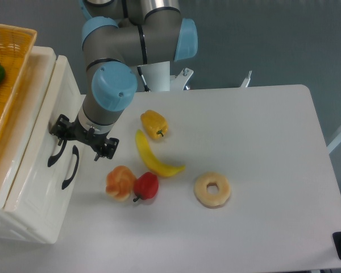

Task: Slide open the top white drawer
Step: 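Lower the gripper and hook the upper drawer's black handle, then pull the handle away from the cabinet, sliding the upper drawer out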

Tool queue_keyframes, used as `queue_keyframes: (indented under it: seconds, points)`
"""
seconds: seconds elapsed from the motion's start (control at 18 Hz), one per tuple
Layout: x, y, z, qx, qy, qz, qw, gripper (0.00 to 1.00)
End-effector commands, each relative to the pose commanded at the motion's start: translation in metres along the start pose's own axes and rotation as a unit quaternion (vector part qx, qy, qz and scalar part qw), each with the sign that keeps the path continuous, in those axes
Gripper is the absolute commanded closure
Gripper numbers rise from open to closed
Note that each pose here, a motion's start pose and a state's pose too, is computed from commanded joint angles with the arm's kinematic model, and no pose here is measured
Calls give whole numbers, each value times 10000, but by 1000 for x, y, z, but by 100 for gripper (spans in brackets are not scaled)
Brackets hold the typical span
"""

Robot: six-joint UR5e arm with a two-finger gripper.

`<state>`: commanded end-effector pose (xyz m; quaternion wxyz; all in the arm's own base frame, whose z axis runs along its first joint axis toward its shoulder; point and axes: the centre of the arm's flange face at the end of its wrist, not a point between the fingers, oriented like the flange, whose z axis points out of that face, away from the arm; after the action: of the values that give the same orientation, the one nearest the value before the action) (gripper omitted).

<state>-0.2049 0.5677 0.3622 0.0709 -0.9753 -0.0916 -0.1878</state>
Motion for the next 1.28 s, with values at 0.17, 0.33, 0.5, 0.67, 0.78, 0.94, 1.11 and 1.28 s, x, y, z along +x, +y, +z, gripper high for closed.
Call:
queue_keyframes:
  seconds: [0.17, 0.33, 0.5, 0.67, 0.78, 0.94, 1.11, 1.28]
  points:
    - [1, -1, -4, 31, -16, 76, 10000, 0]
    - [1, -3, -5, 44, -22, 82, 10000, 0]
    - [-2, -5, -3, 60, -30, 81, 9999, 0]
    - [-6, -5, -1, 52, -42, 64, 10000, 0]
    - [-9, -5, -3, 53, -75, 46, 9999, 0]
    - [-16, -4, -7, 91, -89, -12, 9999, 0]
    - [-19, -4, -12, 127, -114, -28, 9999, 0]
    - [-27, -2, -15, 153, -121, -100, 9998, 0]
